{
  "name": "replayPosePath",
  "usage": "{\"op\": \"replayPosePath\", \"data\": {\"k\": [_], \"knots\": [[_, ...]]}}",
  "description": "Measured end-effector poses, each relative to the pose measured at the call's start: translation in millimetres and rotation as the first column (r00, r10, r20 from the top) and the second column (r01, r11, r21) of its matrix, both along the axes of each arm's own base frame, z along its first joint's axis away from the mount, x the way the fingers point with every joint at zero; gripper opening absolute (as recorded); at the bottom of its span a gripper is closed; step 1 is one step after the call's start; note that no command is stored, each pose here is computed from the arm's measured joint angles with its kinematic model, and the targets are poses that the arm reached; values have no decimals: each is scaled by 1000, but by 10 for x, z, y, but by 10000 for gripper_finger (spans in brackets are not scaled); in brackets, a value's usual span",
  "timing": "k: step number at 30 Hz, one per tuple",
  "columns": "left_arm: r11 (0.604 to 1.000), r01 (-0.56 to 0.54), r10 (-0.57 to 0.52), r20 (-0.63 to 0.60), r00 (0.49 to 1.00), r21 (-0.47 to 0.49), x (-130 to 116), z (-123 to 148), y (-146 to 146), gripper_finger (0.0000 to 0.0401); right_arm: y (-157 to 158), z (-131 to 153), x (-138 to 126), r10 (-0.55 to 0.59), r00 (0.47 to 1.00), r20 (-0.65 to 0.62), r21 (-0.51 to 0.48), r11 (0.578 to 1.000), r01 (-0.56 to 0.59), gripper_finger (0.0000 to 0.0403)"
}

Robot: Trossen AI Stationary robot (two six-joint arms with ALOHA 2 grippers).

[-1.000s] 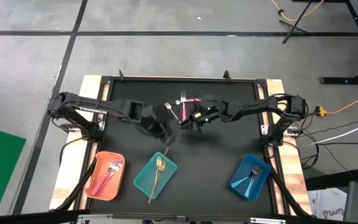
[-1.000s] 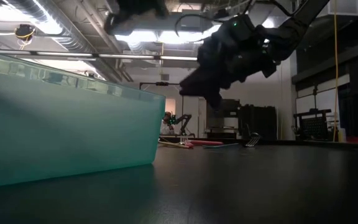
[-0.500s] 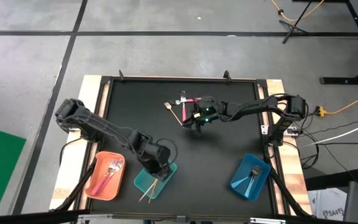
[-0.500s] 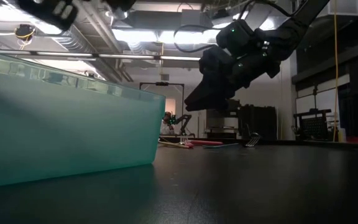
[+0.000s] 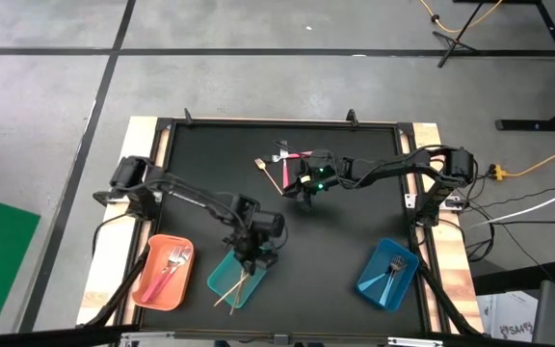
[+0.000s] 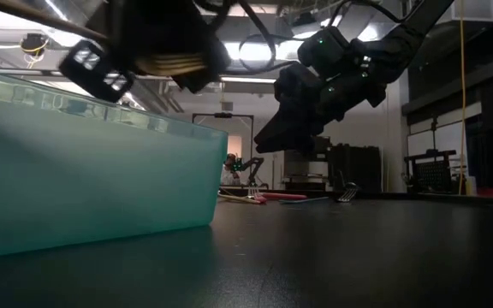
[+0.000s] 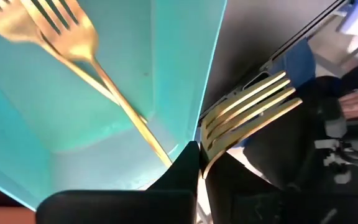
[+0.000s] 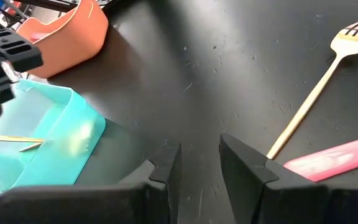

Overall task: Sort silverware by color (type)
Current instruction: Put the gold fork into the green bin, then put the blue fork into the blue bin

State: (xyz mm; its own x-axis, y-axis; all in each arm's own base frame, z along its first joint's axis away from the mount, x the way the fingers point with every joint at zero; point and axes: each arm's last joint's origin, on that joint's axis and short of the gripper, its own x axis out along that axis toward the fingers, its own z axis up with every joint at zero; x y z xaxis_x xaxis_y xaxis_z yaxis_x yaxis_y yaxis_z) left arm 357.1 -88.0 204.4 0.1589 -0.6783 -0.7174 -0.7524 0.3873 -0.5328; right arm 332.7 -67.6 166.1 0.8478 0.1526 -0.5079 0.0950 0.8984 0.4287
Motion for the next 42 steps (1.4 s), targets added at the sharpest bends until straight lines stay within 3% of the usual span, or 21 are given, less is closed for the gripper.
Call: {"op": "replayPosePath", "data": {"k": [6, 11, 27, 42], "knots": [[999, -38, 38, -47, 998, 8, -6, -21, 192, 6, 0, 0, 0, 0, 1000, 0, 0, 1000, 0, 99], [999, -20, 22, -100, 995, 28, -67, -40, 184, 6, 0, 0, 0, 0, 1000, 0, -1, 1000, 0, 99], [986, -22, 35, -74, 997, 167, -82, -64, 100, 13, 0, 0, 0, 13, 1000, 4, -23, 1000, -13, 99], [980, -34, 48, -67, 997, 197, -77, -69, 117, 54, 0, 0, 0, 13, 1000, 4, -23, 1000, -13, 99]]}}
